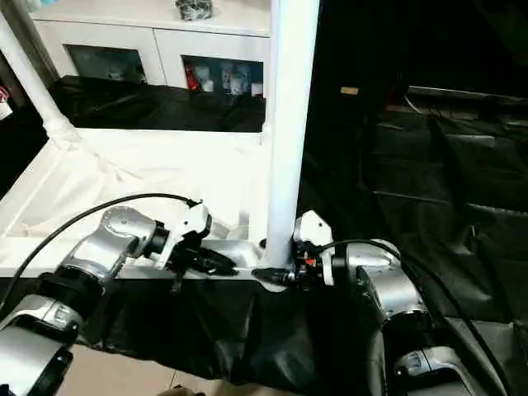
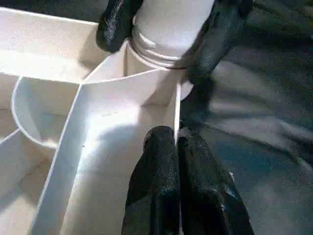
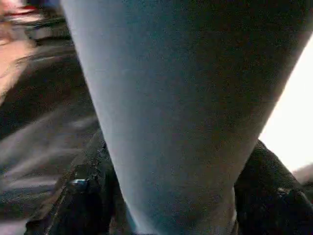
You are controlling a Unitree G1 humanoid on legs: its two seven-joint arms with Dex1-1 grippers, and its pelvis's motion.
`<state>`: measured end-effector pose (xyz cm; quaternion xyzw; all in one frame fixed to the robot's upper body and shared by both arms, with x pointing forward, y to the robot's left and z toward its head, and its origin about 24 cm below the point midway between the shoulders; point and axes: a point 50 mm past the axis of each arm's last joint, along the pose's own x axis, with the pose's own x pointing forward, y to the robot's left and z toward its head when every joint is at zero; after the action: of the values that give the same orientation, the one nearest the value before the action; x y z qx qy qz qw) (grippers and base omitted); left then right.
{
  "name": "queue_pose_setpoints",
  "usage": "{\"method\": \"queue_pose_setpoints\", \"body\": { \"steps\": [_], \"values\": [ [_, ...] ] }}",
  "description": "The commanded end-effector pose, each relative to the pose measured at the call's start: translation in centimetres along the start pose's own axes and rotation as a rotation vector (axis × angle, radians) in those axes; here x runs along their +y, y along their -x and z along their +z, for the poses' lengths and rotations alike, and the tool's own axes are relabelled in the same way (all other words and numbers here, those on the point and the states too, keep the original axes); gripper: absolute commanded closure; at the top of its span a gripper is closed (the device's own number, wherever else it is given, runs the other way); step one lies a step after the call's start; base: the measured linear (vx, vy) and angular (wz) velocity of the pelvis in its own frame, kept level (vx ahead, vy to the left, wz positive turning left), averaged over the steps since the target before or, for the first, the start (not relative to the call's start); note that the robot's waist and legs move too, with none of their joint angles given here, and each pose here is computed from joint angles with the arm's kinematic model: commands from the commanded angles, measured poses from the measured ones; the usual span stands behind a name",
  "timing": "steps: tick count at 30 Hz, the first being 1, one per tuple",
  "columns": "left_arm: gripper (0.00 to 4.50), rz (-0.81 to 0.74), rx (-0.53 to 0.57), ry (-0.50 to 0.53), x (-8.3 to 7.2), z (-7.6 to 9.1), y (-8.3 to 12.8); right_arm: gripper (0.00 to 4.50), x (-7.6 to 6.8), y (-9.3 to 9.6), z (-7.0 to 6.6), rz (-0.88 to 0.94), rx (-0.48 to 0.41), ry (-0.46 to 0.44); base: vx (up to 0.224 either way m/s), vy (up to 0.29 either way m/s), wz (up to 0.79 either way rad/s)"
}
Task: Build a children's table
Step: Rotate leg to tighten
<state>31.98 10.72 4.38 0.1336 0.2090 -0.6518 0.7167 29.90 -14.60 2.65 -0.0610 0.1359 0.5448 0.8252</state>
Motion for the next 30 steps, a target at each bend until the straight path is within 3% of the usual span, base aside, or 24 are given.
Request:
{"method": "queue_pose_setpoints", "body": {
  "steps": [1, 4, 11, 16, 18, 19, 25, 30],
  "values": [
    [4.50, 0.101, -0.092, -0.039, 0.7, 2.6, -2.0, 1.84, 0.5, -2.4, -1.7, -0.105, 0.061, -0.089, 0.000, 0.000, 0.00],
    [4.50, 0.227, -0.113, -0.011, 1.3, 3.5, -3.3, 1.84, -0.7, -3.6, -1.8, -0.316, 0.058, -0.140, 0.000, 0.000, 0.00],
    [4.50, 0.409, -0.171, 0.025, 1.6, 5.4, -5.9, 1.84, -1.6, -5.5, -1.4, -0.600, 0.030, -0.254, 0.000, 0.000, 0.00],
    [4.50, 0.389, -0.187, 0.012, 1.2, 5.8, -6.7, 1.84, -1.2, -6.4, -1.0, -0.580, -0.011, -0.263, 0.000, 0.000, 0.00],
    [4.50, 0.356, -0.187, -0.003, 0.9, 5.7, -6.6, 1.28, -1.5, -6.1, -0.8, -0.579, -0.054, -0.295, 0.000, 0.000, 0.00],
    [4.50, 0.333, -0.187, -0.009, 0.8, 5.6, -6.6, 1.28, -1.6, -5.9, -0.7, -0.573, -0.062, -0.293, 0.000, 0.000, 0.00],
    [4.50, 0.243, -0.176, -0.028, 0.2, 4.8, -6.0, 0.69, -1.8, -4.8, -0.6, -0.488, -0.046, -0.164, 0.000, 0.000, 0.00],
    [4.50, 0.181, -0.142, -0.045, 0.2, 3.8, -4.7, 0.69, -1.0, -3.3, -0.6, -0.252, -0.050, -0.071, 0.000, 0.000, 0.00]
  ]
}}
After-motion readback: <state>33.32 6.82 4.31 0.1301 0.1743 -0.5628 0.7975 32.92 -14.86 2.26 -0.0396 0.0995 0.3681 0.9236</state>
